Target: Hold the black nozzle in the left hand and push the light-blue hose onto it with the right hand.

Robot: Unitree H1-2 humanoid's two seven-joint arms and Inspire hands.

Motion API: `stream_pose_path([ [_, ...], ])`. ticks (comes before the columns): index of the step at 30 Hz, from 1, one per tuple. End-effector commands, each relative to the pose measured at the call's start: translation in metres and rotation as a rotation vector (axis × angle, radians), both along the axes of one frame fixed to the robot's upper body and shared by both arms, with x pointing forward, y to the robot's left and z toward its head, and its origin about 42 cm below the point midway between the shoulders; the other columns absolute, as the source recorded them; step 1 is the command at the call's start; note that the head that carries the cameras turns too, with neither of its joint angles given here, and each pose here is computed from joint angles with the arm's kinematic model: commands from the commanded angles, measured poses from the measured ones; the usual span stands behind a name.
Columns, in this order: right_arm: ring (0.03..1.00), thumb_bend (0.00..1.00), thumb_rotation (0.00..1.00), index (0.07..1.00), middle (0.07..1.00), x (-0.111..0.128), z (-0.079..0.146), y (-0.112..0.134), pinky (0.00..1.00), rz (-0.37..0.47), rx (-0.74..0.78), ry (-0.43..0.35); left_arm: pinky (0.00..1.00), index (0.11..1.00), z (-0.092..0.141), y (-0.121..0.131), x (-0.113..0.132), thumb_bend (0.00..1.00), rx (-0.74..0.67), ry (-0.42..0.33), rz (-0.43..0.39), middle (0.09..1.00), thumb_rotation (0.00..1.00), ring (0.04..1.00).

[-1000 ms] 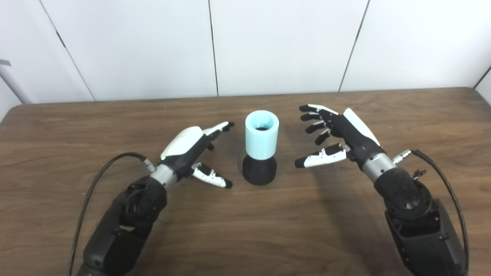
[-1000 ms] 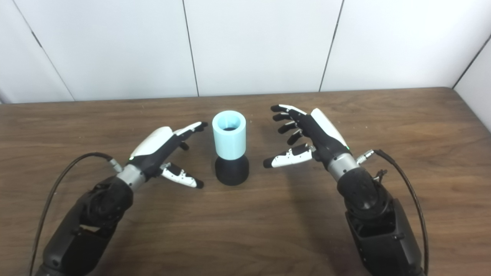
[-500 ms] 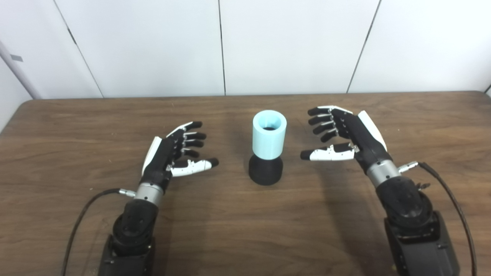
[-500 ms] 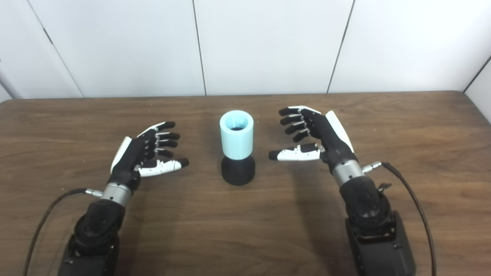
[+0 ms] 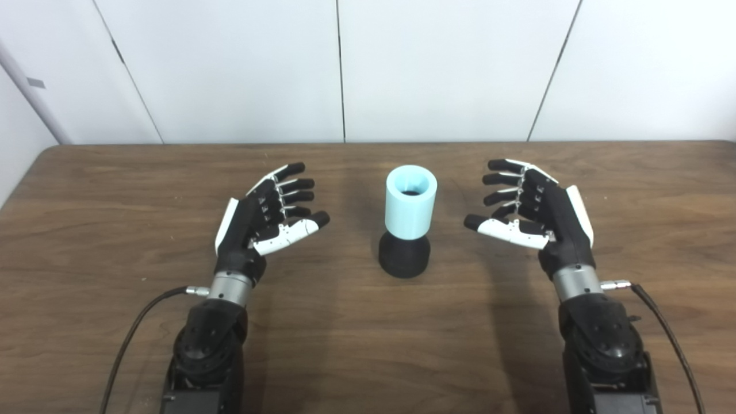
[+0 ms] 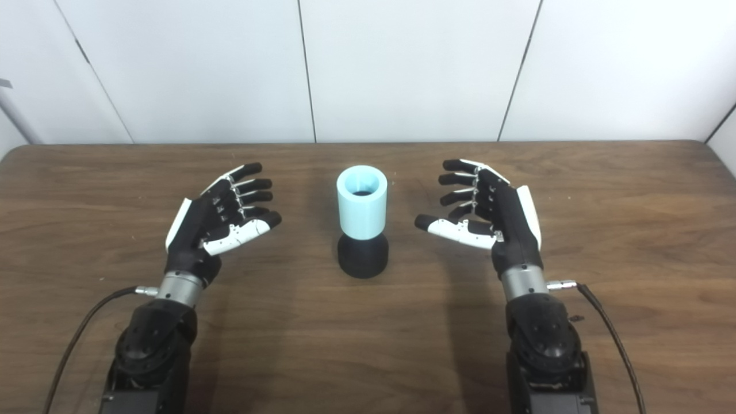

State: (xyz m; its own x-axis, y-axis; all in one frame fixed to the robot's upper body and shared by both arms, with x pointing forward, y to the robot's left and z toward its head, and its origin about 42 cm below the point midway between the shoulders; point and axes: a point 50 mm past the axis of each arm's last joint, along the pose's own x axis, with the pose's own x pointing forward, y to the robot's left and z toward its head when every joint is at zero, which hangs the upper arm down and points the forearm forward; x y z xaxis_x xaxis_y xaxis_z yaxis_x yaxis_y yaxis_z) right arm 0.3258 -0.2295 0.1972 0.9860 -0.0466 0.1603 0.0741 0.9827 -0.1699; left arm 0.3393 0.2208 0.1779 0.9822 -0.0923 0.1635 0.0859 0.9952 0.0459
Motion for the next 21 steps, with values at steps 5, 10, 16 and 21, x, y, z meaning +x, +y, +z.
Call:
stream_pose_path([
  [5,0.547,0.65,0.15,0.690,0.646,-0.007,0.016,-0.003,0.42,-0.026,0.023,-0.107,0.57,0.708,0.027,0.002,-0.002,0.63,0.009,-0.121,-0.052,0.701,0.17,0.691],
  [10,0.552,0.66,0.17,0.690,0.648,-0.012,0.013,-0.004,0.42,-0.015,0.030,-0.094,0.57,0.703,0.023,0.004,-0.002,0.63,0.019,-0.109,-0.067,0.701,0.16,0.691],
  [16,0.558,0.67,0.21,0.690,0.649,-0.017,0.014,-0.005,0.43,-0.015,0.029,-0.087,0.57,0.703,0.024,0.003,-0.002,0.62,0.019,-0.095,-0.081,0.701,0.15,0.687],
  [21,0.558,0.67,0.21,0.690,0.649,-0.018,0.015,-0.005,0.42,-0.015,0.030,-0.087,0.56,0.704,0.025,0.001,-0.003,0.62,0.013,-0.094,-0.086,0.701,0.15,0.683],
])
